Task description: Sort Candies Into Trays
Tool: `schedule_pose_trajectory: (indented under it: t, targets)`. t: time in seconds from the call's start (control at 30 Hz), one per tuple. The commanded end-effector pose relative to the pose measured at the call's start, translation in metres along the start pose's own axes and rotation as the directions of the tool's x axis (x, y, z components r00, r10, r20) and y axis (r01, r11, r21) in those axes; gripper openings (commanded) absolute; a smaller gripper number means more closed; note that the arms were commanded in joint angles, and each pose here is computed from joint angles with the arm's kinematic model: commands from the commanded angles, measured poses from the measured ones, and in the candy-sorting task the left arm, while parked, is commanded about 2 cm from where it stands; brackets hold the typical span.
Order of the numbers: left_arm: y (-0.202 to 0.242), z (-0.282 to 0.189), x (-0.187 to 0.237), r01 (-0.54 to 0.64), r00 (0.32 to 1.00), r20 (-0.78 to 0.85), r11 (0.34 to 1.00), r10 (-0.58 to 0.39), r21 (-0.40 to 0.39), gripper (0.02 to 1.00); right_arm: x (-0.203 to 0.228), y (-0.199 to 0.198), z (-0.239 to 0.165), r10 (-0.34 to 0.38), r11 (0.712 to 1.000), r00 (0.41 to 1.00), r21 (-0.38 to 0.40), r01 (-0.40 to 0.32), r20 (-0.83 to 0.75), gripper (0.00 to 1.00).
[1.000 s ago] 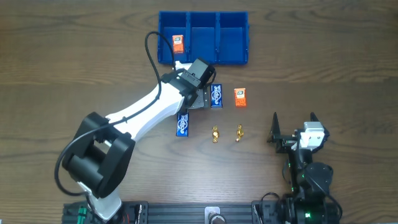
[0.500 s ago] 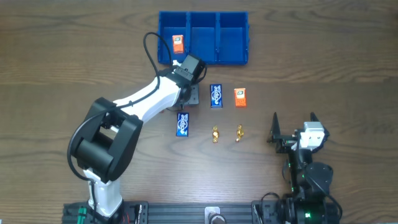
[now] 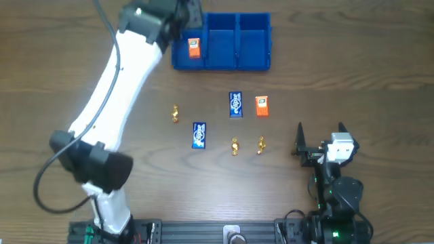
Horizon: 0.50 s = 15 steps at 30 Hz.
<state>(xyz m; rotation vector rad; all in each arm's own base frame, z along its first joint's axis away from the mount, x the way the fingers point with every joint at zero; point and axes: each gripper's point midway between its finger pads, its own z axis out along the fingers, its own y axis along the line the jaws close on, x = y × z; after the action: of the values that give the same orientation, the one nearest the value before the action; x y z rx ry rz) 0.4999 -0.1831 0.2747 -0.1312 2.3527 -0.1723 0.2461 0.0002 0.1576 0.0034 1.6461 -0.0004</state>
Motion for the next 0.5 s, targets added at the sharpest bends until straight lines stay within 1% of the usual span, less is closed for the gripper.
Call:
schedule_pose_trajectory:
  t: [0.03,0.07,0.17,0.23,0.27,0.33,0.37,0.43,0.47,0.5]
  targets:
    - [0.014,0.078,0.028,-0.059,0.989,-0.139,0.996,0.048,-0.074,0.323,0.001,0.000,0.000,-0.011,1.000,1.000,0.000,0.011,-0.002,0.998]
    - [0.015,0.090,0.035,-0.056,0.985,-0.164,0.996,0.044,-0.070,0.334,0.001,0.000,0.000,-0.011,1.000,1.000,-0.001,0.011,-0.002,0.998]
    - [0.026,0.113,0.049,-0.047,0.977,-0.209,0.995,0.027,-0.091,0.332,0.001,0.000,0.000,-0.011,1.000,1.000,-0.001,0.011,-0.002,0.998]
    - [0.030,0.117,0.052,-0.042,0.975,-0.222,0.995,0.021,-0.090,0.334,0.001,0.000,0.000,-0.011,1.000,1.000,0.000,0.011,-0.002,0.998]
    - [0.030,0.118,0.053,-0.041,0.974,-0.225,0.995,0.020,-0.088,0.343,0.001,0.000,0.000,-0.011,1.000,1.000,-0.001,0.011,-0.002,0.998]
    - [0.031,0.121,0.055,-0.042,0.973,-0.231,0.995,0.020,-0.091,0.393,0.001,0.000,0.000,-0.011,1.000,1.000,0.000,0.011,-0.002,0.998]
    - [0.031,0.122,0.056,-0.045,0.972,-0.233,0.995,0.023,-0.090,0.457,0.001,0.000,0.000,-0.011,1.000,1.000,0.000,0.011,-0.002,0.998]
    - [0.032,0.126,0.059,-0.048,0.971,-0.240,0.994,0.024,-0.094,0.641,0.001,0.000,0.000,-0.011,1.000,1.000,0.000,0.011,-0.002,0.998]
    - [0.032,0.127,0.059,-0.046,0.971,-0.238,0.994,0.022,-0.095,0.715,0.001,0.000,0.000,-0.011,1.000,1.000,0.000,0.011,-0.002,0.998]
    - [0.031,0.127,0.058,-0.045,0.972,-0.235,0.995,0.022,-0.092,0.768,0.001,0.000,0.000,-0.011,1.000,1.000,0.000,0.011,-0.002,0.998]
